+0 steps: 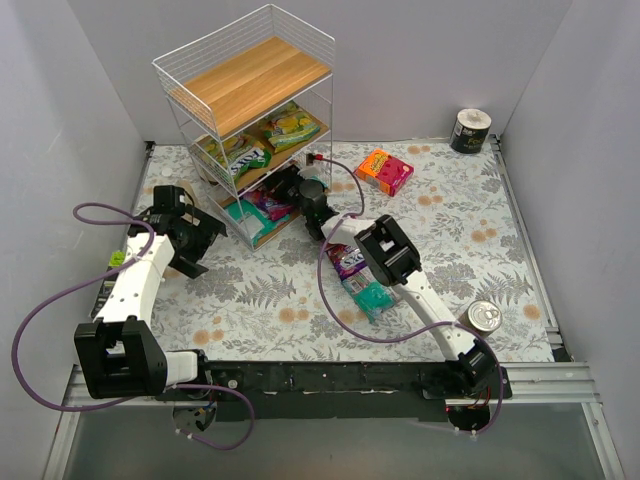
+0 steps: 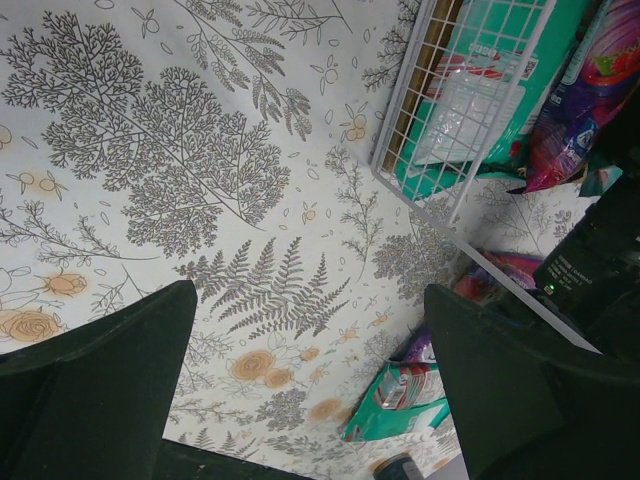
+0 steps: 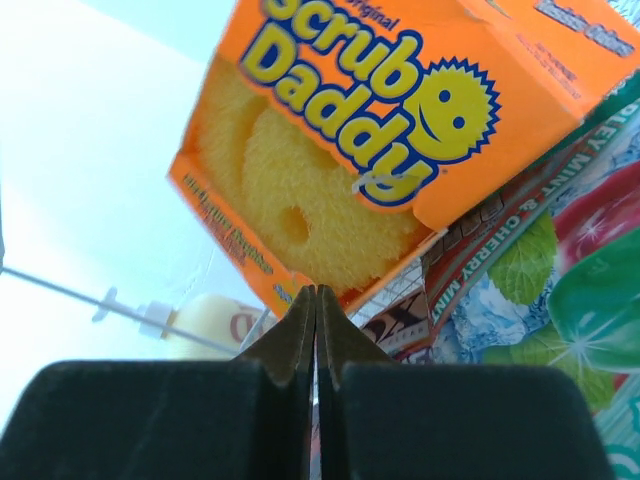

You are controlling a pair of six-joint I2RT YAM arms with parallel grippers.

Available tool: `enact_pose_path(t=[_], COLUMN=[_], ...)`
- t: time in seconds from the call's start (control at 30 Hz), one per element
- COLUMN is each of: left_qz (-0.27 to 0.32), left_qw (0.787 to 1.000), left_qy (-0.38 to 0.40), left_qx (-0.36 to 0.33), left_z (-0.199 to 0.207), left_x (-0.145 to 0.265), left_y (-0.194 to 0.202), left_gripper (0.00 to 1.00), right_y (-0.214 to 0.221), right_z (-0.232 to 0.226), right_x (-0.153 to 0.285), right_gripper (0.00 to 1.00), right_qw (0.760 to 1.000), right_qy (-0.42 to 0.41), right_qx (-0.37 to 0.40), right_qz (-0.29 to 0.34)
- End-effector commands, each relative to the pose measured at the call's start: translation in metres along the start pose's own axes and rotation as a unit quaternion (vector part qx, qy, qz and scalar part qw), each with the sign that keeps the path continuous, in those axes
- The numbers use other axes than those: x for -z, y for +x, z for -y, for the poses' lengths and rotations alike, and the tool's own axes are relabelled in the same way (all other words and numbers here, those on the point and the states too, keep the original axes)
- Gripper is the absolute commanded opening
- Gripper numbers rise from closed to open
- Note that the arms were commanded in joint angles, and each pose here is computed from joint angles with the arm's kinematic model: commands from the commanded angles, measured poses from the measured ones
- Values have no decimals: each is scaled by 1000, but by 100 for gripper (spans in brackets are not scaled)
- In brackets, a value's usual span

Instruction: Place and organize the candy bags onto the shelf

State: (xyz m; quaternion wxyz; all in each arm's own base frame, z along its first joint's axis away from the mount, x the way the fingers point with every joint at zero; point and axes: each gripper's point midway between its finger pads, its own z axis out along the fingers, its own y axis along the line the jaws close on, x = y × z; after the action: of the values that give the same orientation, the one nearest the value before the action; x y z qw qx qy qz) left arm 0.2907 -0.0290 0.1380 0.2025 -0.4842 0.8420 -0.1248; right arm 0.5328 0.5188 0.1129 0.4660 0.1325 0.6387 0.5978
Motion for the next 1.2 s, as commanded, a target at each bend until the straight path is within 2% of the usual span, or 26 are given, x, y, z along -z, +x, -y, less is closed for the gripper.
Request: enact_pose_path(t=[0.0, 0.2, 0.3, 0.33, 0.37, 0.43, 0.47, 0.57, 0.63, 0.67, 0.73, 0.77, 0.93, 1.17], left_qz=[1, -1, -3, -3, -4, -3, -2, -2, -2, 1, 1, 3, 6, 8], left_qw=[1000, 1000, 1000, 1000, 1000, 1000, 1000, 1000, 1000, 1000, 1000, 1000, 1000, 1000], left_qy=[5, 5, 7, 8, 8, 8, 8, 10, 9, 9, 8, 7, 5, 0], left_qx=[-8, -8, -8, -8, -8, -8, -9, -8, -8, -8, -9, -8, -8, -8], left_z=[-2, -4, -3, -3, -3, -4, -4, -3, -3, -3, -3, -3, -4, -4], left_x=[2, 0, -1, -1, -1, 0, 0, 0, 0, 0, 0, 0, 1, 0], left_y=[3, 4, 5, 5, 6, 6, 5, 5, 5, 4, 4, 3, 2, 0], left_gripper=[98, 98, 98, 98, 98, 98, 98, 98, 98, 98, 98, 98, 98, 98], right_y=[-34, -43, -45, -48, -49, -53, -53, -57, -54, -61, -50, -56, -52, -46], right_z=[-60, -84, -80, -79, -69, -70, -60, -60, -50, -59, -35, -45, -8, 25], right_x=[4, 18, 20, 22, 21, 20, 19, 14, 11, 4, 0, -7, -5, -2], right_gripper=[1, 1, 4, 12, 34, 45, 59, 74, 75, 76, 76, 76, 76, 75], right_qw=[997, 994, 996, 997, 998, 999, 999, 998, 997, 996, 992, 990, 974, 963], right_qy=[-72, -101, -74, -67, -39, -19, 8, 19, 50, 49, 104, 105, 169, 207], right_qx=[35, 44, 42, 41, 33, 23, 12, -22, -41, -49, -55, -71, -121, -136], right_qz=[19, 21, 21, 25, 29, 35, 38, 51, 53, 64, 50, 61, 90, 106])
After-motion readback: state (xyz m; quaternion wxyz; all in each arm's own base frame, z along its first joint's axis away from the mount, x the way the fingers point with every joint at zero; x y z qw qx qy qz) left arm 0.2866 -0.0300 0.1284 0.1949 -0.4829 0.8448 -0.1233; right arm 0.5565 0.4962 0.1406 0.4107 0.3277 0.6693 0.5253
